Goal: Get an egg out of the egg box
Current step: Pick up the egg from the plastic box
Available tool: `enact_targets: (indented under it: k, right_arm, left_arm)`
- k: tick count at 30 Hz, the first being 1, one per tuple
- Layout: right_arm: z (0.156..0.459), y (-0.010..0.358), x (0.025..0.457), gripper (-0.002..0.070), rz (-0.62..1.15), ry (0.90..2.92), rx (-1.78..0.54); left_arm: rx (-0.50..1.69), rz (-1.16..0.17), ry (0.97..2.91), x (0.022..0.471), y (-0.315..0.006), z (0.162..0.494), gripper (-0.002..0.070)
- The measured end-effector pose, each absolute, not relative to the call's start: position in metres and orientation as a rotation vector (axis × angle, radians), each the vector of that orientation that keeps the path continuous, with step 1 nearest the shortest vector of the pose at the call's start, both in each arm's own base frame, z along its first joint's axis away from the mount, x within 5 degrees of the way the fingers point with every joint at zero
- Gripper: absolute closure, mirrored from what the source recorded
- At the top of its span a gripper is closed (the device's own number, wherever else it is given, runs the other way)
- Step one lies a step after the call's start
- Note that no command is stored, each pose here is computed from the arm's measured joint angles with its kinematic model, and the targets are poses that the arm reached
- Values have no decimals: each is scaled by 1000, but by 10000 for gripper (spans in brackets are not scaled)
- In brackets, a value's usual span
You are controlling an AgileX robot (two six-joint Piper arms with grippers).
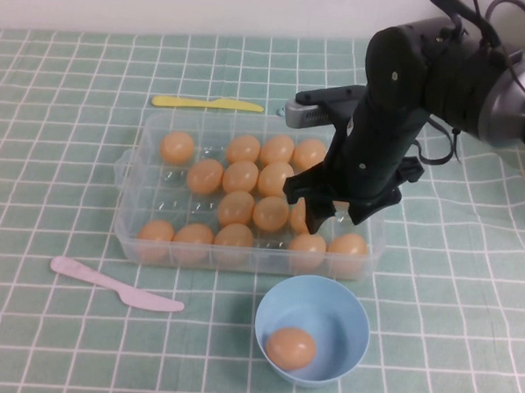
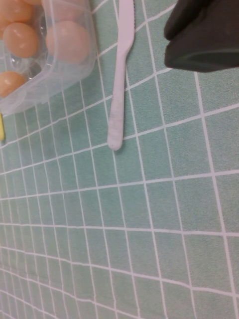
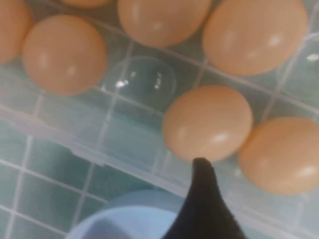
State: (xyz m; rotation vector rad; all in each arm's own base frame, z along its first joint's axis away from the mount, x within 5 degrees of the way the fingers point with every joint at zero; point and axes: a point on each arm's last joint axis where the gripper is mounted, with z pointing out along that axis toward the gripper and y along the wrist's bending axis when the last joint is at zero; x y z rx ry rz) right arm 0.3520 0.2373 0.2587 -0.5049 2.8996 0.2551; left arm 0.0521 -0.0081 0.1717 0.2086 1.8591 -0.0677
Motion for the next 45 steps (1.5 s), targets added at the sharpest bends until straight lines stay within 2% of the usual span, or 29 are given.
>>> enact_targets:
  k: [7, 21, 28, 34, 45]
  right_arm:
    - [252, 246, 360, 238, 357, 2852, -404]
    - [242, 249, 361, 238, 365, 2893, -412]
    - [223, 253, 363, 237, 368, 2950, -410]
    - [222, 255, 364, 211, 391, 2943, -397]
    - [210, 258, 367, 208, 399, 2962, -383]
  left_arm:
    - [209, -68, 1859, 52, -8, 172, 678]
    - [209, -68, 1859, 52, -8, 172, 678]
    - [209, -68, 1859, 52, -8, 172, 678]
    - [209, -68, 1859, 52, -8, 172, 678]
    - [209, -68, 1859, 52, -8, 172, 678]
